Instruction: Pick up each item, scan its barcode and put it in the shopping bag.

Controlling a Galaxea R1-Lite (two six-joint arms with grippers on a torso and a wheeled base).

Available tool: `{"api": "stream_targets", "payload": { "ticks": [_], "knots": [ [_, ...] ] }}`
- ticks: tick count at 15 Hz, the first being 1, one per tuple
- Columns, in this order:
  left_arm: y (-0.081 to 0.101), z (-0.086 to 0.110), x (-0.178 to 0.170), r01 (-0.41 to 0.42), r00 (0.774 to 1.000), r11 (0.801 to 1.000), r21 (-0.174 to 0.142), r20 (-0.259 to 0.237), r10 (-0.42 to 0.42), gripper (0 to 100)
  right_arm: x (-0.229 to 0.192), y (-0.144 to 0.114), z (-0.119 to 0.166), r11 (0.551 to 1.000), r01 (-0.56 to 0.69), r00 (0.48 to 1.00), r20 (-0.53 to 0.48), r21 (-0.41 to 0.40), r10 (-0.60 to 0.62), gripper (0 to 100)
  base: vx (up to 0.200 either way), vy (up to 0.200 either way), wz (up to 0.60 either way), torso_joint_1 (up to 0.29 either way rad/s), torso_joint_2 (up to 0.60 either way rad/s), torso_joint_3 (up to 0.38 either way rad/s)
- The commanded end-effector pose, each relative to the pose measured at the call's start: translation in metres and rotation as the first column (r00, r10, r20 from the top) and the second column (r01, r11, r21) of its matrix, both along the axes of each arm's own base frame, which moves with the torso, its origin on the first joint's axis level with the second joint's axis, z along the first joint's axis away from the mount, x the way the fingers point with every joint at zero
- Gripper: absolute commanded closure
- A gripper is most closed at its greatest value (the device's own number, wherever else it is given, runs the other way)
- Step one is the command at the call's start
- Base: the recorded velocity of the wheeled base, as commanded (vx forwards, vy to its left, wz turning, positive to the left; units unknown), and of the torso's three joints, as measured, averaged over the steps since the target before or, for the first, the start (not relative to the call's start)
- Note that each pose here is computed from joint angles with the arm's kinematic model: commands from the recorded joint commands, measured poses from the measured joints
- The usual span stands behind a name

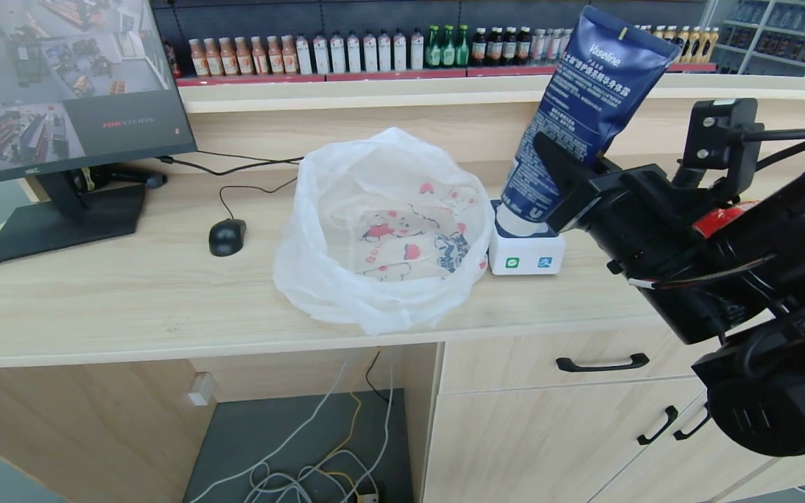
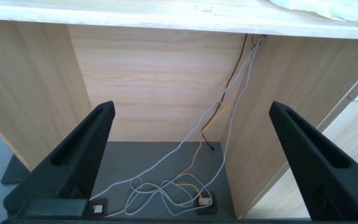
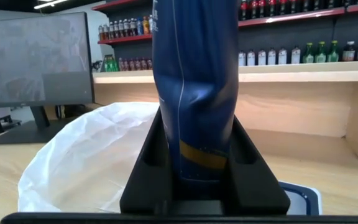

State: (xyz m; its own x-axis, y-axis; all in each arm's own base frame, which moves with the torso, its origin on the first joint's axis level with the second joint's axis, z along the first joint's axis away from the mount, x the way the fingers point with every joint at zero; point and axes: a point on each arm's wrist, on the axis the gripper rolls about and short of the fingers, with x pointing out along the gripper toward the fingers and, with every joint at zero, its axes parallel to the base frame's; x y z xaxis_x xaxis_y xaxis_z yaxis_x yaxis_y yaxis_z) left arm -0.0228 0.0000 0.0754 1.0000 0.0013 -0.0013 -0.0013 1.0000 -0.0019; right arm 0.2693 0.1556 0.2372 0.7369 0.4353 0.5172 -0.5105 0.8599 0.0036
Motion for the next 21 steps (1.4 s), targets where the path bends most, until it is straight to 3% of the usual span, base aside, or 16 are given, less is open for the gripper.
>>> {"api": "stream_targets", "payload": {
  "ticks": [1,11,18,21],
  "knots": [
    [0.0,0.0,0.0,0.001,1.0,1.0,0.002,0.0,-0.001,0,-0.001,0.0,-0.006,1.0,-0.002,1.0,-0.015,-0.006,0.001,100,0.0,0.2,0.0,0.002,0.0,0.002],
    [0.0,0.0,0.0,0.0,1.0,1.0,0.002,0.0,0.0,0,-0.001,-0.001,-0.006,1.0,-0.015,1.0,-0.027,0.011,0.015,100,0.0,0.2,0.0,0.002,0.0,0.002],
    [0.0,0.0,0.0,0.001,1.0,1.0,0.002,0.001,-0.001,0,0.0,0.0,-0.003,0.999,-0.03,0.999,-0.025,0.033,0.03,100,0.0,0.0,0.0,0.0,0.0,0.0],
    [0.0,0.0,0.0,0.001,1.0,1.0,0.002,0.001,-0.001,0,0.005,-0.003,0.007,0.993,-0.062,0.998,-0.025,0.105,0.065,100,0.0,0.0,0.0,0.0,0.0,0.0]
  ]
}}
